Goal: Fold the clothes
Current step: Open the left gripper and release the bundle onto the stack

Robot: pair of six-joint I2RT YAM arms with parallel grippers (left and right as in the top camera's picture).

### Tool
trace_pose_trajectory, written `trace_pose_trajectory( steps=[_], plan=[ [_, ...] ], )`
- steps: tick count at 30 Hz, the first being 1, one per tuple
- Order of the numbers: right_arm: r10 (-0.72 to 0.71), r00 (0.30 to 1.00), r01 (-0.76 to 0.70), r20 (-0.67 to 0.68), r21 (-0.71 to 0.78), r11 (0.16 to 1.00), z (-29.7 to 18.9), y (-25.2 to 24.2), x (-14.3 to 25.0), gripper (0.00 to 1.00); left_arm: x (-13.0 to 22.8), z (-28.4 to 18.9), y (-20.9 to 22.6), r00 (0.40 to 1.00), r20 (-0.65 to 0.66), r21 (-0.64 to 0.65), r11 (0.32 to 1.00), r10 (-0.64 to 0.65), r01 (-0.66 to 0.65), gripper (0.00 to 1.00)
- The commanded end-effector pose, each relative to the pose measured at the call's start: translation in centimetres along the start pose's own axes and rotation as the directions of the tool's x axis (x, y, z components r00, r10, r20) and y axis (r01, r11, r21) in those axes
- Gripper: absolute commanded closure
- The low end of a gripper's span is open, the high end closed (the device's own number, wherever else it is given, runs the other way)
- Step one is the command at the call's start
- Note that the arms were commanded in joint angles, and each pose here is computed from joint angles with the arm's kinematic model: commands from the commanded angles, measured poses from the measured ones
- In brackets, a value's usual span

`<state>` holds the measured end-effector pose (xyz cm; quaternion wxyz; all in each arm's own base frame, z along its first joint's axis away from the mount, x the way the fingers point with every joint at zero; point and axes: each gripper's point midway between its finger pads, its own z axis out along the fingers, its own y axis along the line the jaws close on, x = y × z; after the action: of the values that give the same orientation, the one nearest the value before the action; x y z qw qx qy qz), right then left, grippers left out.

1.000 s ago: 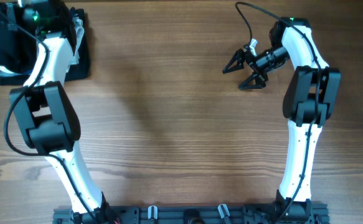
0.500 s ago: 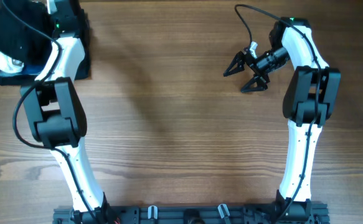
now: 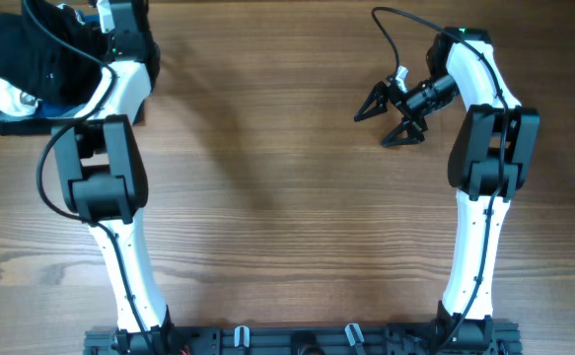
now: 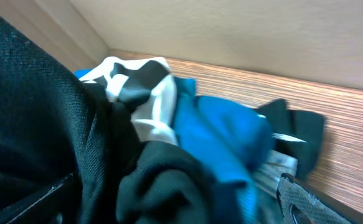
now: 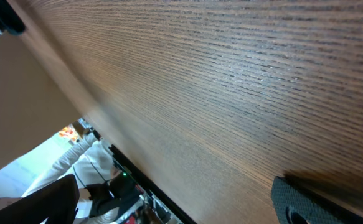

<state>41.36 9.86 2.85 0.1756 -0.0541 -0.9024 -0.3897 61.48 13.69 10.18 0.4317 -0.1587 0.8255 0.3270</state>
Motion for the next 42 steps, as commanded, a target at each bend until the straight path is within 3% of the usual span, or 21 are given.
trace_pose_trajectory(
  steps=[1,8,12,14,15,16,18,22,27,31,36,38,42],
  plan=[
    [0.015,1.0,-0.015,-0.021,0.005,1.0,0.8,-0.8,-0.1,0.0,-1.2,-2.1,-4.2,0.999,0.049,0.024,1.0,-0.001,0.0,0.0],
    [-0.006,1.0,0.006,-0.018,0.005,1.0,0.8,-0.8,-0.2,0.0,-10.6,-7.7,-2.1,0.984,0.178,-0.095,0.995,0.004,0.013,0.0],
    [-0.013,1.0,0.014,-0.023,0.027,1.0,0.8,-1.2,-0.1,0.0,-12.4,-9.1,-0.5,0.981,0.196,-0.098,0.995,-0.005,0.025,0.0],
    [-0.013,1.0,0.014,-0.023,0.027,1.0,0.8,-1.2,-0.1,0.0,-11.4,-8.6,0.3,0.988,0.152,-0.126,0.992,0.036,-0.017,0.02],
    [-0.014,1.0,0.015,-0.023,0.027,1.0,0.8,-1.2,-0.1,0.0,-11.0,-8.3,1.0,0.99,0.13,-0.154,0.988,0.049,-0.029,0.15],
    [-0.014,1.0,0.014,-0.023,0.027,1.0,0.8,-1.2,-0.1,0.0,-10.6,-8.0,2.0,0.993,0.113,-0.191,0.981,0.046,-0.024,0.49],
    [-0.015,1.0,0.015,-0.022,0.027,1.0,0.8,-1.2,-0.1,0.0,-10.5,-7.7,4.7,0.995,0.098,-0.296,0.955,0.035,-0.005,0.96],
    [-0.014,1.0,0.014,-0.022,0.027,1.0,0.8,-1.2,-0.1,0.0,-10.7,-8.2,10.4,0.998,0.046,-0.487,0.873,0.044,-0.016,0.96],
    [-0.012,1.0,0.012,-0.024,0.026,1.0,0.8,-1.2,-0.1,0.0,-10.5,-8.5,15.2,0.998,-0.028,-0.607,0.793,0.057,-0.062,0.96],
    [-0.01,1.0,0.01,-0.026,0.026,1.0,0.8,-1.2,0.0,0.0,-8.5,-7.7,17.8,0.98,-0.161,-0.647,0.738,0.114,-0.192,0.96],
    [-0.007,1.0,0.008,-0.026,0.026,1.0,0.8,-1.2,0.0,0.0,-4.7,-6.4,21.5,0.962,-0.262,-0.67,0.703,0.077,-0.239,0.96],
    [-0.006,1.0,0.007,-0.026,0.026,1.0,0.8,-1.2,0.0,0.0,-2.9,-5.7,22.8,0.951,-0.303,-0.659,0.709,0.057,-0.252,0.96],
    [0.004,1.0,-0.003,-0.027,0.026,1.0,0.8,-1.2,0.0,0.0,3.6,-3.5,23.4,0.887,-0.461,-0.487,0.839,-0.013,-0.241,0.96]
  ],
)
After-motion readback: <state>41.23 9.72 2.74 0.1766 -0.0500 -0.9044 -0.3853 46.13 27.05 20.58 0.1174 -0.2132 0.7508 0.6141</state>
